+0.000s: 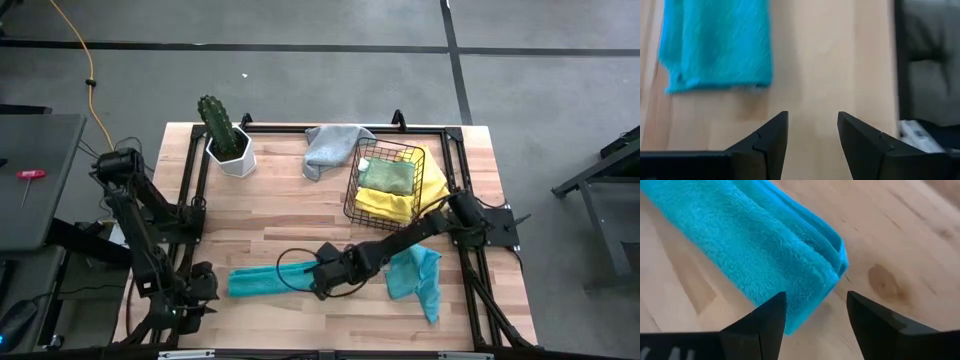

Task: Fold microfiber towels
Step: Fold the top blue microfiber towel

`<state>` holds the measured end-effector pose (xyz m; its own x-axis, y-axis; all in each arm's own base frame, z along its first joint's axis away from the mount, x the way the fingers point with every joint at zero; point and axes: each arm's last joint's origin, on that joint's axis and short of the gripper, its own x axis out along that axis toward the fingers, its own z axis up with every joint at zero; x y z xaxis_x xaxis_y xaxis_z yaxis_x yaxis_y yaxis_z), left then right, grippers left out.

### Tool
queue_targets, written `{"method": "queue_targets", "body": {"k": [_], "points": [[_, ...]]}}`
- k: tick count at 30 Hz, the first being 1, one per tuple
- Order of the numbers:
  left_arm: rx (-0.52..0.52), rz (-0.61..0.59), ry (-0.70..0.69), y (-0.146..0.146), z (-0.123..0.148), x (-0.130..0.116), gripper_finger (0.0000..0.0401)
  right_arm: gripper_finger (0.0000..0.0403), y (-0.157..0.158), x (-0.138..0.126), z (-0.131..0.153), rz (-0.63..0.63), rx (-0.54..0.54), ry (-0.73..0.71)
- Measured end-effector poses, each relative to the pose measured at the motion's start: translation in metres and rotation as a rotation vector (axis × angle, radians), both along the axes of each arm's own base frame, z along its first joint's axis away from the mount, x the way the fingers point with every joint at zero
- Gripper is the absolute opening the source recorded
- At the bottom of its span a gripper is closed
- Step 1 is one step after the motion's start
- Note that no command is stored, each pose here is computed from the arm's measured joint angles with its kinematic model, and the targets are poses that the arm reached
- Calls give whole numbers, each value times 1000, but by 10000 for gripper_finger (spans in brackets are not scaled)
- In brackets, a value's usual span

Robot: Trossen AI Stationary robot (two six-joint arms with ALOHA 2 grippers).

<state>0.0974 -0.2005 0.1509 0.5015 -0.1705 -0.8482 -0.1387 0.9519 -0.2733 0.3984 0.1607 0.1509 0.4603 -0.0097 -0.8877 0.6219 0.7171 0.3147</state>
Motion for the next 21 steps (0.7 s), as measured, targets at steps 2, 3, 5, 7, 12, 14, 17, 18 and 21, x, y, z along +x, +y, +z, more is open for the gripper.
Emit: {"method": "queue_targets", "body": {"k": [2,3,5,7,12,14,17,18,21], "points": [[13,14,41,-1,-6,0,163,201,-3,1,-4,-26,29,-17],[22,13,57,-1,-9,-1,163,201,-4,2,-6,-40,43,-34],[40,8,82,-2,-15,0,163,201,-2,4,-8,-37,81,-71],[61,12,102,-3,-21,1,163,201,-2,3,-11,-42,107,-76],[93,33,130,-2,-29,6,163,201,-3,0,-19,-103,136,-69],[97,40,139,-1,-30,8,163,199,-4,-1,-22,-106,141,-84],[97,48,142,1,-29,9,163,187,-5,-3,-27,-132,146,-103],[95,48,141,1,-28,9,163,179,-5,-4,-28,-132,141,-102],[87,49,135,2,-26,9,163,140,-6,-5,-30,-119,103,-88]]}}
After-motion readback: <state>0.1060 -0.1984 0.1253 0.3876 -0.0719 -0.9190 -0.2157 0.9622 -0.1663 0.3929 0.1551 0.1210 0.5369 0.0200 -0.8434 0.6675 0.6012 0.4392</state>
